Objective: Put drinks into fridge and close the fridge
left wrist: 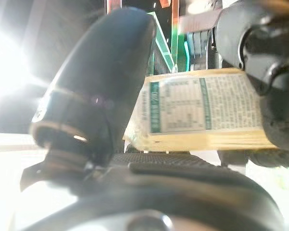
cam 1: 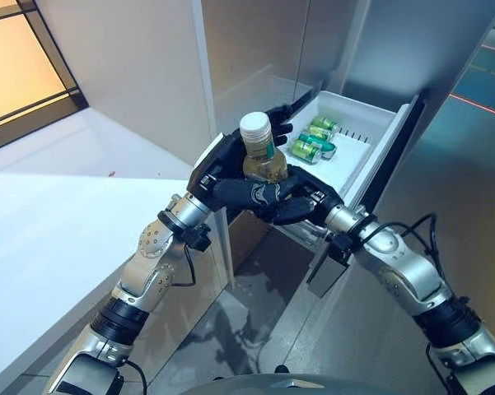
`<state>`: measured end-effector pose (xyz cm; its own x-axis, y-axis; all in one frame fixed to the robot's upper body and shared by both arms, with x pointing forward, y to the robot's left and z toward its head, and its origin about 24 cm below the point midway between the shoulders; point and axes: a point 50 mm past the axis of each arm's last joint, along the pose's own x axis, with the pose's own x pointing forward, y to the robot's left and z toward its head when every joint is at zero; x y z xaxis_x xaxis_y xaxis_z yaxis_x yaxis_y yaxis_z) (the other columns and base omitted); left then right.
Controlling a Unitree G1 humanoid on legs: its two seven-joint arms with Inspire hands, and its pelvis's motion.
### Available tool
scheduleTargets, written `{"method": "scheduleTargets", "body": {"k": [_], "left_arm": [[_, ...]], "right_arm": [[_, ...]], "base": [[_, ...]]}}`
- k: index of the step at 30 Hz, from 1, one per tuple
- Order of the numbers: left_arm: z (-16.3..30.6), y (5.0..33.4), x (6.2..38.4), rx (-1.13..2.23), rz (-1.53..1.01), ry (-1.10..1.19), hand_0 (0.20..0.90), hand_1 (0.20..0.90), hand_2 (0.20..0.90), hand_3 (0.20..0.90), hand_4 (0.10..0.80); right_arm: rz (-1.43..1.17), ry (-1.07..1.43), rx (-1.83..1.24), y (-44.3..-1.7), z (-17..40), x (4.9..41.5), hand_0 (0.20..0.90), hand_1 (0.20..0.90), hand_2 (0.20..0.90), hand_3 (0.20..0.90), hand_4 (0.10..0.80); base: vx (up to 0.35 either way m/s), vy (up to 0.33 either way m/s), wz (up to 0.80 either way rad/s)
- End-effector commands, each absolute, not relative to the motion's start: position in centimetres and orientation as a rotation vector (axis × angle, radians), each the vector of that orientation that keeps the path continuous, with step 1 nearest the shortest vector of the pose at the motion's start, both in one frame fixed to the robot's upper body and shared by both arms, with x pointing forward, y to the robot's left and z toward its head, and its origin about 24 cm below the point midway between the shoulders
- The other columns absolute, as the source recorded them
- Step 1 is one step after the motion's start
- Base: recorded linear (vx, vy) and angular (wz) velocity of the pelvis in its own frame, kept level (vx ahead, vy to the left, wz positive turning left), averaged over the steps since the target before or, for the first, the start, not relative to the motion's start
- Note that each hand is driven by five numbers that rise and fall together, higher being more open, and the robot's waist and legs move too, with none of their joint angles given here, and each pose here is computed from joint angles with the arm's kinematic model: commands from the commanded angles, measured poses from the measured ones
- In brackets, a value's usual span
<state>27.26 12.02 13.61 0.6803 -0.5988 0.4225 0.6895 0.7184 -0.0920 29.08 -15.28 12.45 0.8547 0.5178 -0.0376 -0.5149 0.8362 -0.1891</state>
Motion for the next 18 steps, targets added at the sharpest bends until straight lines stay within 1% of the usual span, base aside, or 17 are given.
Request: {"method": "scheduleTargets", "body": {"k": [1, 4, 5, 7, 9, 14, 18], "left_arm": [[13.1, 10.0, 25.9, -0.345, -0.889, -0.375, 0.900, 0.900, 0.900, 0.900, 0.800], [9.9, 10.4, 25.3, -0.373, -0.870, -0.230, 0.900, 0.900, 0.900, 0.900, 0.800], [8.4, 10.7, 24.6, -0.398, -0.868, -0.155, 0.900, 0.900, 0.900, 0.900, 0.800], [7.0, 10.9, 24.1, -0.430, -0.867, -0.083, 0.900, 0.900, 0.900, 0.900, 0.800], [4.3, 11.1, 22.8, -0.493, -0.858, 0.068, 0.900, 0.900, 0.900, 0.900, 0.800], [-0.1, 11.7, 20.7, -0.521, -0.810, 0.284, 0.900, 0.900, 0.900, 0.900, 0.800], [-3.3, 12.9, 19.5, -0.458, -0.755, 0.413, 0.900, 0.900, 0.900, 0.900, 0.800]], "right_arm": [[0.009, -0.407, -0.092, -23.4, 24.8, 33.4, 0.300, 0.300, 0.300, 0.200, 0.100], [-0.115, -0.388, -0.160, -26.4, 25.9, 34.0, 0.300, 0.300, 0.300, 0.200, 0.100], [-0.168, -0.374, -0.183, -28.3, 26.3, 34.2, 0.300, 0.300, 0.300, 0.200, 0.100], [-0.212, -0.351, -0.203, -29.6, 26.5, 34.3, 0.300, 0.300, 0.300, 0.200, 0.100], [-0.302, -0.294, -0.242, -32.0, 26.5, 34.5, 0.300, 0.300, 0.300, 0.200, 0.100], [-0.454, -0.162, -0.313, -35.4, 25.3, 34.6, 0.300, 0.300, 0.300, 0.200, 0.100], [-0.563, -0.062, -0.329, -37.8, 24.2, 34.2, 0.300, 0.300, 0.300, 0.200, 0.100]], "base": [[0.081, -0.004, 0.10], [0.065, -0.007, 0.09], [0.047, -0.009, 0.11], [0.046, -0.007, 0.08], [0.056, -0.012, 0.09], [0.046, -0.016, 0.12], [0.013, -0.034, 0.15]]}}
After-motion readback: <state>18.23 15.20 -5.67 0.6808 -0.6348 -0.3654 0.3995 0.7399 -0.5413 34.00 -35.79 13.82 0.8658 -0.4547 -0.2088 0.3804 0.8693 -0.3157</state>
